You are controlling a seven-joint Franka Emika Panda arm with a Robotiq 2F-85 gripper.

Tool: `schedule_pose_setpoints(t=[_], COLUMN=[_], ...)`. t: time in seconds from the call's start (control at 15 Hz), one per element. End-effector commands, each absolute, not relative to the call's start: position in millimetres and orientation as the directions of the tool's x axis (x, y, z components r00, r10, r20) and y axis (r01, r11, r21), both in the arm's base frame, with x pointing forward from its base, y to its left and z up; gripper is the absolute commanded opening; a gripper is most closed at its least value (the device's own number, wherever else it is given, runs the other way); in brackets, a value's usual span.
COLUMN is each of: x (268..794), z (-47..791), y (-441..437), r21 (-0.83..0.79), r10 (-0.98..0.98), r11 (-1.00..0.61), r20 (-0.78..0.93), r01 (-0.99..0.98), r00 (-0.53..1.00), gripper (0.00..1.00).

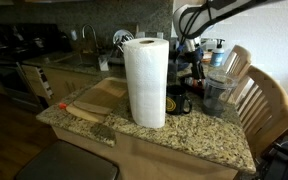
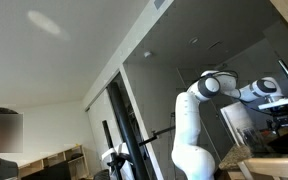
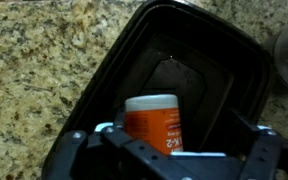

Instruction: Take the white bottle from the black plate and put it on the counter top

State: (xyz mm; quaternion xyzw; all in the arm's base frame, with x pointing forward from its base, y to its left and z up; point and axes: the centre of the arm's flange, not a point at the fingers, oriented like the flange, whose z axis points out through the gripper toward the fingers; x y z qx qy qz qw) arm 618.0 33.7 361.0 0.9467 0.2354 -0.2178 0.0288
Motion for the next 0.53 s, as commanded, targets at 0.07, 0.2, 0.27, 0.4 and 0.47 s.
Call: schedule_pose_setpoints(t=[0.07,0.2,0.27,0.4,0.47], x=[621.6,624.4,625.1,626.0,626.8], z=[344.4,336.9,337.2,337.7,337.9], y=[34.2,34.5,34.6,33.9,33.8], r21=[-0.061,-0.066,-0.066,-0.069,-0.077], r10=[0.425,0.423,0.423,0.429,0.425], r11=[-0.893,-0.894,-0.894,-0.891,-0.894], r20=[-0.442,-0.447,-0.446,-0.451,-0.454], r01=[0.447,0.443,0.442,0.449,0.441], r00=[0.790,0.788,0.789,0.782,0.783], gripper=[1.00,1.00,1.00,0.75,0.72])
